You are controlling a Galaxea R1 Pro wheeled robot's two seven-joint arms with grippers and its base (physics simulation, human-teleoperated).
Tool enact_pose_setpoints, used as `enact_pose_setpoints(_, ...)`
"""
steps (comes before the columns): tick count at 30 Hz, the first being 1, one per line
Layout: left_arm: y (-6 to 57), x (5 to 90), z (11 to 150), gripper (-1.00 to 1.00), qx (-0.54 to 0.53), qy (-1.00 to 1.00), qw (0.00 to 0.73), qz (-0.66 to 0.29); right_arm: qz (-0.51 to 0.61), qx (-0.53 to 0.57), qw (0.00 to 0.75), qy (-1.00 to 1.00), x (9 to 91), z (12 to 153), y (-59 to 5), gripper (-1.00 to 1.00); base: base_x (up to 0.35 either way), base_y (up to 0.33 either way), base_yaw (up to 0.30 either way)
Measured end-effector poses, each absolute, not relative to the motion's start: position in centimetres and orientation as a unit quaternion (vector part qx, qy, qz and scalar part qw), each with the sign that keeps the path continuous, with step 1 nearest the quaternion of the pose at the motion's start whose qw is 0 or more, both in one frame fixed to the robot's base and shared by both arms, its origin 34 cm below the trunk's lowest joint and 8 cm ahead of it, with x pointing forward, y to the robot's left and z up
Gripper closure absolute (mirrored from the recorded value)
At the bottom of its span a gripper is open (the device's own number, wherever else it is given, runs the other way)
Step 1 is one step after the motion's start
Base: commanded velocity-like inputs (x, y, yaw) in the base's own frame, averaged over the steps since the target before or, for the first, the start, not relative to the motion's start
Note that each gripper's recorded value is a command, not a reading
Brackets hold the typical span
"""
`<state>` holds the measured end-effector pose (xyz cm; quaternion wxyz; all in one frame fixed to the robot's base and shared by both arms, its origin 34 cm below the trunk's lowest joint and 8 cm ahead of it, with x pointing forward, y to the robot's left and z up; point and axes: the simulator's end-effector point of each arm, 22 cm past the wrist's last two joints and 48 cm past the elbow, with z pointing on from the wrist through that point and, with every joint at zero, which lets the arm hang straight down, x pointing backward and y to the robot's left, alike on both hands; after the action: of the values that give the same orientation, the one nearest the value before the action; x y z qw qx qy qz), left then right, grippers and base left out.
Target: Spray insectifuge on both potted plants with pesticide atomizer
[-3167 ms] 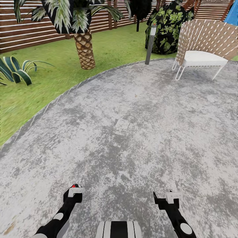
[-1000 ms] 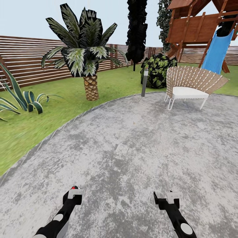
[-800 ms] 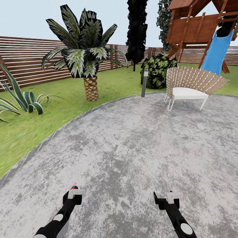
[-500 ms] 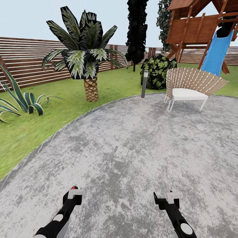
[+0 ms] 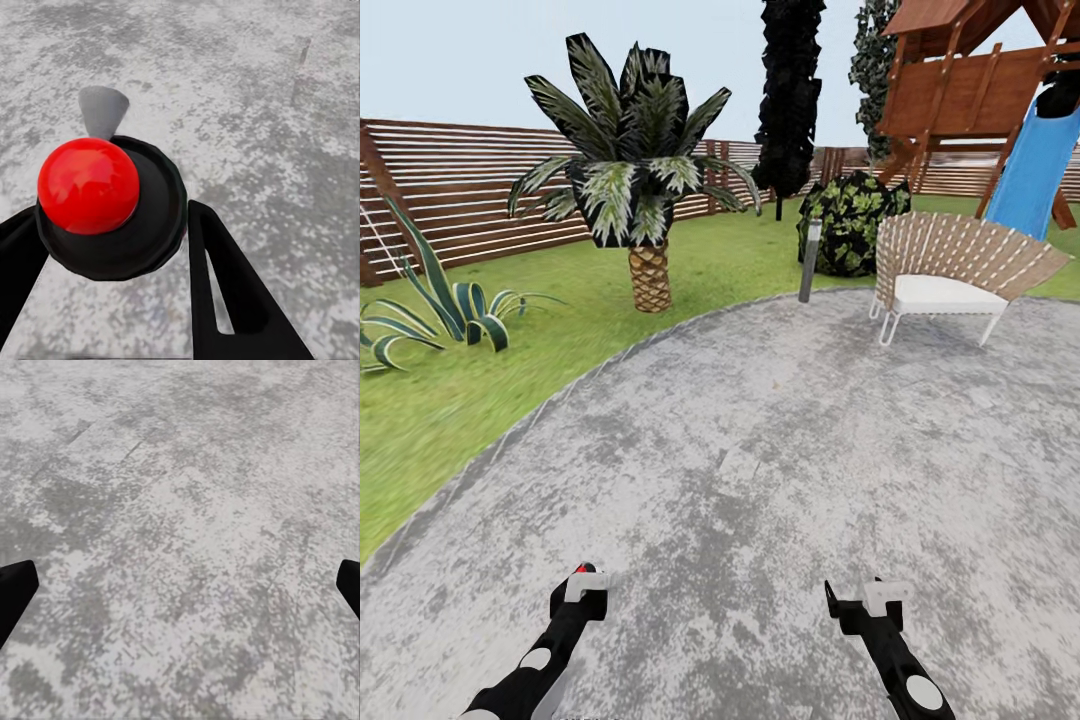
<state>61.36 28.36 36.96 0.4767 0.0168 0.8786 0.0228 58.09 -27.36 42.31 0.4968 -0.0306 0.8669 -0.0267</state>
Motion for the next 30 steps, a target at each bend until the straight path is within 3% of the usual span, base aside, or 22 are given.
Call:
enact_pose_setpoints(16,28.4,60.5,36.6,1.00,0.013,0.881,0.472,0.025,-0.026,-0.031,0.499,0.866,58.2,42.5,-27.2,-1.00,0.000,0.000,0.264)
enact_pose_setpoints(22,28.6,59.1,34.7,1.00,0.014,0.907,0.420,0.024,-0.025,-0.031,0.499,0.866,58.2,42.5,-27.1,-1.00,0.000,0.000,0.271)
enact_pose_setpoints(30,28.3,59.0,34.5,1.00,0.014,0.910,0.414,0.022,-0.026,-0.030,0.499,0.866,58.2,42.5,-27.2,-1.00,0.000,0.000,0.271)
